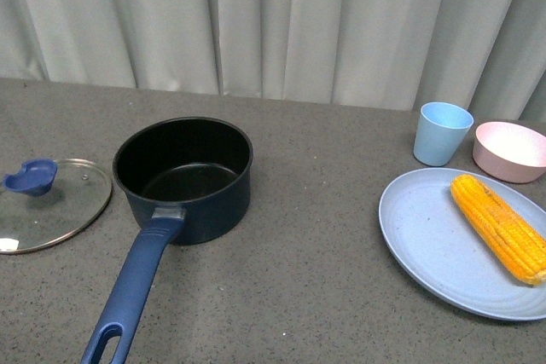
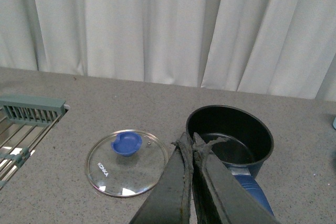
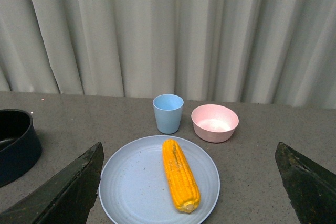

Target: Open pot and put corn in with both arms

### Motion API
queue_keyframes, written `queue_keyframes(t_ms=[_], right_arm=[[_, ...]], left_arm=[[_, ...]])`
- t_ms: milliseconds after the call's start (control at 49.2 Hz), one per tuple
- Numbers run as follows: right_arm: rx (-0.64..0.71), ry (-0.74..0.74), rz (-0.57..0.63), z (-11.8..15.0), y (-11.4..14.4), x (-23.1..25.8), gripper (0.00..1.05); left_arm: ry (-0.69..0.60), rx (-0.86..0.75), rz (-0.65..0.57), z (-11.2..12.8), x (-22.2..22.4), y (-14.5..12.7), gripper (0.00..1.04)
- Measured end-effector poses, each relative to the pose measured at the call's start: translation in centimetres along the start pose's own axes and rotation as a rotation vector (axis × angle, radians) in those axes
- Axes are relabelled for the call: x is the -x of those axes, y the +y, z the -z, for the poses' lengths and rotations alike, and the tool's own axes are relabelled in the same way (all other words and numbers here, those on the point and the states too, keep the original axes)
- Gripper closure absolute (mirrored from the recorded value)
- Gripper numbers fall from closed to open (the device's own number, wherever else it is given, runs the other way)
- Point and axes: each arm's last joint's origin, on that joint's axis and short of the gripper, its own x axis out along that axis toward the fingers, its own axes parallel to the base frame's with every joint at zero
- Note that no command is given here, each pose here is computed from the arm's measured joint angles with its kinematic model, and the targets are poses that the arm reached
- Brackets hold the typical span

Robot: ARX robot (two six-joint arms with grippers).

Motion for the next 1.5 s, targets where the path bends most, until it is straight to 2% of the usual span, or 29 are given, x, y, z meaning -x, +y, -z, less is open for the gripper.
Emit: queue_keyframes(t_ms=[203, 569, 610, 630, 691, 732, 956, 1037, 1118, 1240, 1505], right_arm=[[0.000, 0.000, 0.000, 0.0, 0.0, 0.0, 0.09], [0.000, 0.000, 0.000, 0.0, 0.0, 0.0, 0.09], [0.012, 0.026, 0.039, 0.1, 0.0, 0.0, 0.09], [0.041, 0.086, 0.113, 0.1, 0.0, -0.1, 0.09], [0.090, 0.206, 0.242, 0.3, 0.0, -0.5, 0.09], [0.104, 0.263, 0.265, 0.4, -0.1, -1.1, 0.09], [0.026, 0.400, 0.126, 0.2, -0.8, -6.4, 0.09], [-0.023, 0.516, 0.084, 1.3, -1.1, -9.8, 0.09], [-0.068, 0.613, 0.098, 2.5, -1.3, -12.7, 0.09], [-0.096, 0.733, 0.134, 4.0, -1.7, -16.4, 0.09], [-0.072, 0.855, 0.109, 6.3, -1.9, -21.5, 0.09]], left_arm=[[0.035, 0.000, -0.001, 0.5, 1.0, 0.0, 1.01], [0.007, 0.000, 0.000, 0.3, 1.4, 0.0, 1.01], [0.007, 0.000, 0.000, 0.3, 1.4, 0.0, 1.01], [0.007, 0.000, 0.000, 0.3, 1.4, 0.0, 1.00], [0.007, 0.000, 0.000, 0.3, 1.4, 0.0, 0.90], [0.006, 0.000, 0.000, 0.3, 1.4, 0.0, 0.81], [0.006, 0.000, 0.000, 0.3, 1.4, 0.0, 0.41], [0.006, 0.000, 0.000, 0.3, 1.4, 0.0, 0.22], [0.006, -0.001, 0.000, 0.3, 1.4, 0.0, 0.05], [0.006, -0.001, 0.000, 0.3, 1.4, 0.0, 0.06], [0.006, -0.001, 0.000, 0.3, 1.4, 0.0, 0.06]])
